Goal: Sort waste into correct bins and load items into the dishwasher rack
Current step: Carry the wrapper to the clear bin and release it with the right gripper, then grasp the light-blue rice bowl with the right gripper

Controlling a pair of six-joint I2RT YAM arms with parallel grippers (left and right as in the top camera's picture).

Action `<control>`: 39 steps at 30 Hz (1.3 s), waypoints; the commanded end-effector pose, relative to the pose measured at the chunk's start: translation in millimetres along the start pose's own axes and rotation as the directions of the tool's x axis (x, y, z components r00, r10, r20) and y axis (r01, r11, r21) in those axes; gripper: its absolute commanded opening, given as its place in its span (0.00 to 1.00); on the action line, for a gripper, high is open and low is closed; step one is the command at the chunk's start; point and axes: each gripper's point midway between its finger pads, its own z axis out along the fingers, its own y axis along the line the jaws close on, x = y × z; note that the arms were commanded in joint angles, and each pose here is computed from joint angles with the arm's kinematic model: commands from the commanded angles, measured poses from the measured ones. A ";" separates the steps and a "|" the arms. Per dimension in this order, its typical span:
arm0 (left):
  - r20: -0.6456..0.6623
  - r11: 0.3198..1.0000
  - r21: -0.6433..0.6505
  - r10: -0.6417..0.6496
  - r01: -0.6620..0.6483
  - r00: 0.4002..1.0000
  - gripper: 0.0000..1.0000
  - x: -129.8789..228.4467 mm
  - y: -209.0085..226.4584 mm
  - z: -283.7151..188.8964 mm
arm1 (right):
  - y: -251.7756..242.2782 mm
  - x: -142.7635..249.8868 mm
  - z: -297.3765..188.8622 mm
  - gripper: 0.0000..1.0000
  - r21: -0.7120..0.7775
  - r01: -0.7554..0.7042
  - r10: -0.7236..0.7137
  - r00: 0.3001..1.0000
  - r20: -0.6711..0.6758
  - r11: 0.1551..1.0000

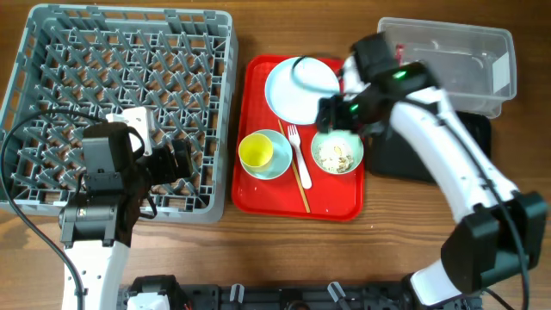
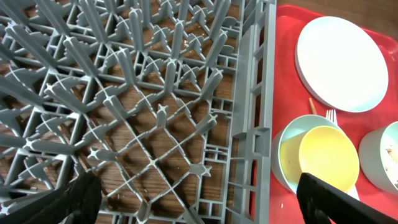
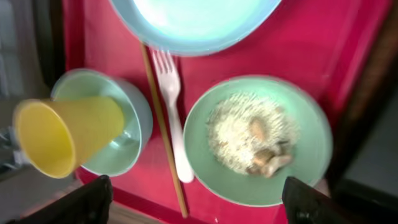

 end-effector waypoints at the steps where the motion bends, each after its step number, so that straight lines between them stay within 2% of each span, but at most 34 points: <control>1: 0.015 1.000 0.002 -0.009 0.009 1.000 1.00 -6.5 -0.1 -3.2 | 3.3 12.7 29.6 0.75 0.056 0.005 -0.005 1.000 -0.005 0.998; 2: 0.015 1.000 0.003 -0.009 0.009 1.000 1.00 -6.5 -0.2 -3.2 | 5.0 14.7 36.4 0.69 0.062 0.008 -0.007 1.000 -0.004 0.998; 5: 0.014 1.000 0.002 -0.010 0.009 1.000 1.00 -6.3 -0.1 -3.2 | 4.0 19.6 51.9 0.66 0.098 -0.036 0.036 0.999 0.009 0.995; 13: 0.009 1.000 0.002 -0.010 0.010 1.000 1.00 -5.1 0.0 -3.1 | 2.1 25.7 84.0 0.57 0.115 -0.046 0.049 0.998 -0.028 0.992; 17: 0.007 1.000 0.001 -0.010 0.010 1.000 1.00 -4.6 0.1 -3.1 | 2.3 30.9 98.2 0.48 0.105 -0.051 0.058 0.996 -0.068 0.993; 21: 0.007 1.000 0.001 -0.010 0.010 1.000 1.00 -4.6 0.1 -3.1 | 2.3 29.9 106.4 0.44 0.101 -0.054 0.062 0.995 -0.072 0.993; 33: 0.007 1.000 0.001 -0.010 0.010 1.000 1.00 -4.6 0.1 -3.1 | 2.0 28.6 110.0 0.04 0.102 -0.072 0.079 0.994 -0.070 0.992; 39: 0.007 1.000 0.001 -0.010 0.010 1.000 1.00 -4.6 0.1 -3.1 | 10.5 18.6 90.8 0.04 0.091 -0.067 0.071 0.996 -0.051 0.994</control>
